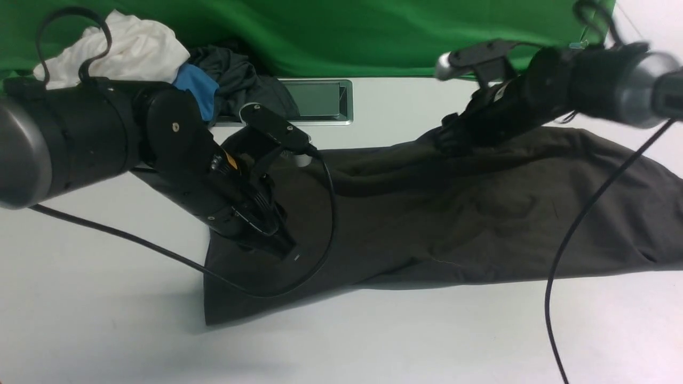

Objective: Fold a long-sleeved shirt on a white desktop.
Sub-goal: 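Fold the black garment in half by bringing its near edge over to the far edge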

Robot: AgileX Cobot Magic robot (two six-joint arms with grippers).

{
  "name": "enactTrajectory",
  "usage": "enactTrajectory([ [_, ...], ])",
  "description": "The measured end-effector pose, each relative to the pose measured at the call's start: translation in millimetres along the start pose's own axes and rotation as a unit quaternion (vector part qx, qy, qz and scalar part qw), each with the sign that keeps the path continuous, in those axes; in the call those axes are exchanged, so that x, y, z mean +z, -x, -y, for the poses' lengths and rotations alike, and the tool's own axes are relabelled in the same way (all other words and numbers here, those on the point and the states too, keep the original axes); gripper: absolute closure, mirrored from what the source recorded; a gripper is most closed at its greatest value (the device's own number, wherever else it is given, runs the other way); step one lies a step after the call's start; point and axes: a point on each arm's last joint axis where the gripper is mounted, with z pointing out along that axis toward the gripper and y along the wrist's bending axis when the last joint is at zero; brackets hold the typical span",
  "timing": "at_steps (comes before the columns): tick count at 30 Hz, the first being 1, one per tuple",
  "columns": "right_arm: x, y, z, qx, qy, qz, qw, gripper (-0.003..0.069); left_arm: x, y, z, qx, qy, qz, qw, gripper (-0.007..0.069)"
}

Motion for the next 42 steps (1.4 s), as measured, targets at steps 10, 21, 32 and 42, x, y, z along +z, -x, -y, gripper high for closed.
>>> enactTrajectory([
  [10, 1.6, 2.6, 10.9, -0.02, -0.021, 0.021, 0.999, 0.048, -0.2, -2.1, 0.8, 0.0, -0.006, -0.012, 1.0, 0.0607],
  [21, 1.2, 14.4, 12.9, -0.021, -0.029, 0.07, 0.997, 0.0625, -0.4, -2.3, 0.6, -0.001, -0.006, -0.013, 1.0, 0.0607],
  [32, 2.3, 28.9, 14.0, -0.019, -0.032, 0.098, 0.995, 0.0622, -0.6, -2.6, 0.8, -0.001, -0.008, -0.016, 1.0, 0.0607],
  [42, 5.3, 32.4, 33.9, 0.039, -0.044, 0.125, 0.99, 0.0432, -0.8, -5.7, 2.4, 0.0, -0.017, -0.033, 0.999, 0.0607],
])
